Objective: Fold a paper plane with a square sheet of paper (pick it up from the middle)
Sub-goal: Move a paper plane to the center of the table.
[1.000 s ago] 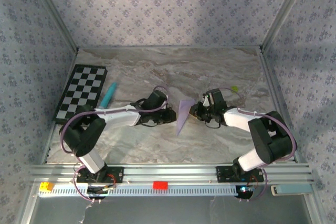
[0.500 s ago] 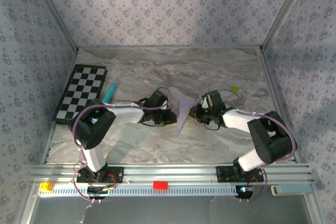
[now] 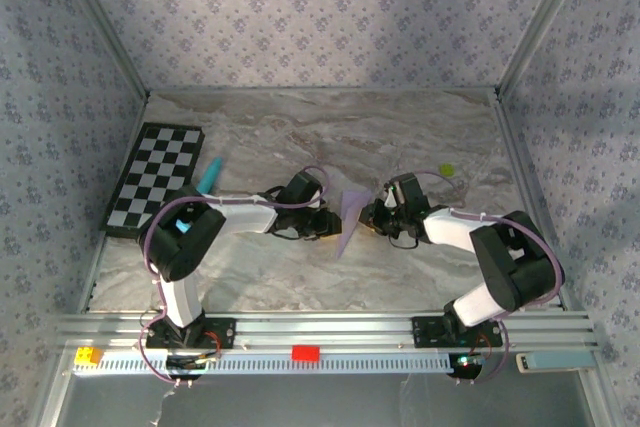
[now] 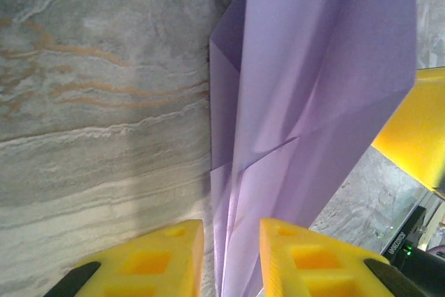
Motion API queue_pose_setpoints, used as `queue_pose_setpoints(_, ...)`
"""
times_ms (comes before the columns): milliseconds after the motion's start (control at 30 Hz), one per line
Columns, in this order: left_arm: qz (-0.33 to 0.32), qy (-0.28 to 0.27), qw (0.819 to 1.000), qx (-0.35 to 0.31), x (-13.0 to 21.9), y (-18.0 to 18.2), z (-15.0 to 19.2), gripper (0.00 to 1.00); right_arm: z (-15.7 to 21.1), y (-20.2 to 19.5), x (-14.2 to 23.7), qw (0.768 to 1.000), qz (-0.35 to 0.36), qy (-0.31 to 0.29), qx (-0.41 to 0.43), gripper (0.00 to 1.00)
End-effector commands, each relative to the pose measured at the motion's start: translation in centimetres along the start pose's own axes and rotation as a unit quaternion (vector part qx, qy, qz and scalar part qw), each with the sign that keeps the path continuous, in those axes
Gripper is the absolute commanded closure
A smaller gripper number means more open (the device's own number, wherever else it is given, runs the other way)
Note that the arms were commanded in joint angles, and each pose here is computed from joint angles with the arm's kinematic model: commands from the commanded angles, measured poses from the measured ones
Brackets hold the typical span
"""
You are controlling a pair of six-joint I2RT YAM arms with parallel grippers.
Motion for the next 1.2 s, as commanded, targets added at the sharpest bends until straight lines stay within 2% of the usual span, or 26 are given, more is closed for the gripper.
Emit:
queue_pose_setpoints(0, 0.020, 0.002, 1.000, -0.014, -0.4, -0.7, -0.6, 0.71, 0.7, -1.5, -0.6, 1.000, 0.023, 0.010, -0.014, 0.81)
queue_pose_setpoints(533, 0.039, 0.010, 0.999, -0.014, -1.0, -1.1, -0.5, 0.66, 1.1, -1.2, -0.9, 1.000, 0.009, 0.021, -0.015, 0.82)
queue_pose_setpoints(967, 0.065, 0.012, 0.998, -0.018, -1.3, -1.9, -0.6, 0.68, 1.6, -1.4, -1.3, 0.999, 0.002, 0.033, -0.019, 0.85)
queue_pose_setpoints(1167, 0.072, 0.012, 0.997, -0.021, -1.3, -2.0, -0.7, 0.73, 1.7, -1.4, -1.4, 0.999, 0.000, 0.036, -0.019, 0.85)
Point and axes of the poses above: each hand's point on the last joint's axis, 136 mm out from that joint toward the fingers, its own x axis back along the fingers, its own y axis along the line the jaws close on, z = x × y, the point moved 1 cm from there along x, back along the fingers, and after that the axes turned 15 degrees about -x, right-handed, at the moved point
